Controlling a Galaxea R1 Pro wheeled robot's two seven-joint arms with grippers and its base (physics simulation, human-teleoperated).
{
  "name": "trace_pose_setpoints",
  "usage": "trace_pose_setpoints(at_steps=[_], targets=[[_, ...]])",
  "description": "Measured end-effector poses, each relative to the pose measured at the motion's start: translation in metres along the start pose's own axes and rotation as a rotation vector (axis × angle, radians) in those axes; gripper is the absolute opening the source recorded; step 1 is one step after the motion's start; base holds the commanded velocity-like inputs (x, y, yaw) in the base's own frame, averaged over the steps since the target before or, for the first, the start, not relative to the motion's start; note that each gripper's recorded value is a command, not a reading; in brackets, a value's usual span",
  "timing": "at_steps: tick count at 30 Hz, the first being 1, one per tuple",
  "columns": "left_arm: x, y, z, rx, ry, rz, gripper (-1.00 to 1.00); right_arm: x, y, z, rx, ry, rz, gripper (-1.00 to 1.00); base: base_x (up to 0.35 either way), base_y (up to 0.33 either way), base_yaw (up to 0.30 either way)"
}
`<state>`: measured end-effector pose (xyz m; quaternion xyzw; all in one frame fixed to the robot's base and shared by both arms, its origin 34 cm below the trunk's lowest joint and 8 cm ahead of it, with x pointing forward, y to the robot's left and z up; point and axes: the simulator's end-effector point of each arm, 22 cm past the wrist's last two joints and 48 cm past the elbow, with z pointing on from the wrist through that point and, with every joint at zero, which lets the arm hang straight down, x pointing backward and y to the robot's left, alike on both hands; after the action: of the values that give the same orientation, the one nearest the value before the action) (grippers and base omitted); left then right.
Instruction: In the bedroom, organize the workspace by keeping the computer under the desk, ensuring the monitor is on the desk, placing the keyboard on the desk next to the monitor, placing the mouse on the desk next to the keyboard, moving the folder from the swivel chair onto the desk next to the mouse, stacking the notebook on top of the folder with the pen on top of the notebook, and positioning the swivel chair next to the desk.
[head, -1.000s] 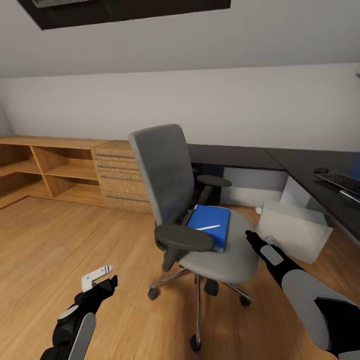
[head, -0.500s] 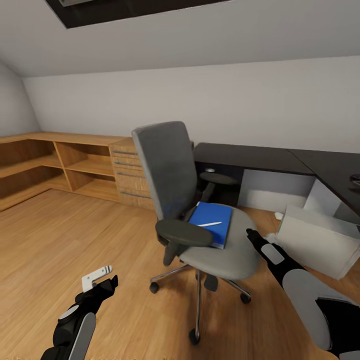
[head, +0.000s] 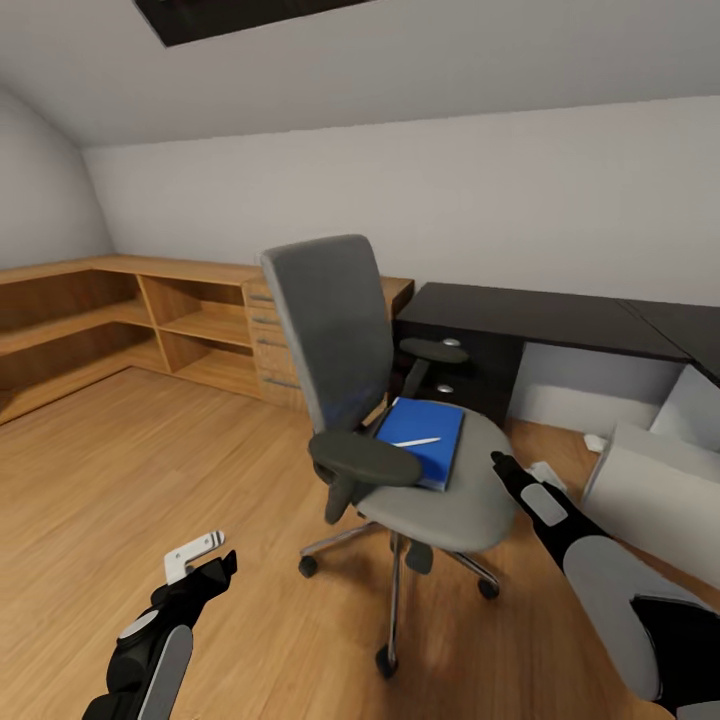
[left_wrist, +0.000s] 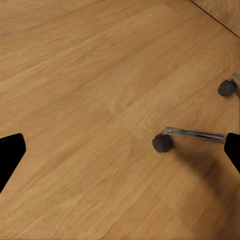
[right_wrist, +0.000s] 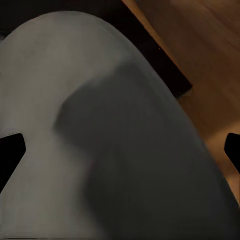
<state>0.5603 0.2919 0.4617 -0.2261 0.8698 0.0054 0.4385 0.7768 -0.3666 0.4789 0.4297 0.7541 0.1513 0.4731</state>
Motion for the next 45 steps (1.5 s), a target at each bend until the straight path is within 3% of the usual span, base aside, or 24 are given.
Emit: trace_pose_setpoints(at_steps=[14,18,45], targets=[[0.001,-0.001,0.001,-0.006,0.001,0.000,1.00,0.012,0.007,0.000,-0.020,0.015,0.008,1.00,0.001,0.000,0.025],[0.004,-0.007,-0.001,-0.004,0.006,-0.015,1.00,0.017,0.014,0.000,-0.024,0.011,-0.013,1.00,0.000,0.000,0.000],[0.004,-0.007,-0.001,-0.004,0.007,-0.014,1.00,0.005,0.008,0.000,-0.027,-0.013,-0.017,1.00,0.000,0.000,-0.002]])
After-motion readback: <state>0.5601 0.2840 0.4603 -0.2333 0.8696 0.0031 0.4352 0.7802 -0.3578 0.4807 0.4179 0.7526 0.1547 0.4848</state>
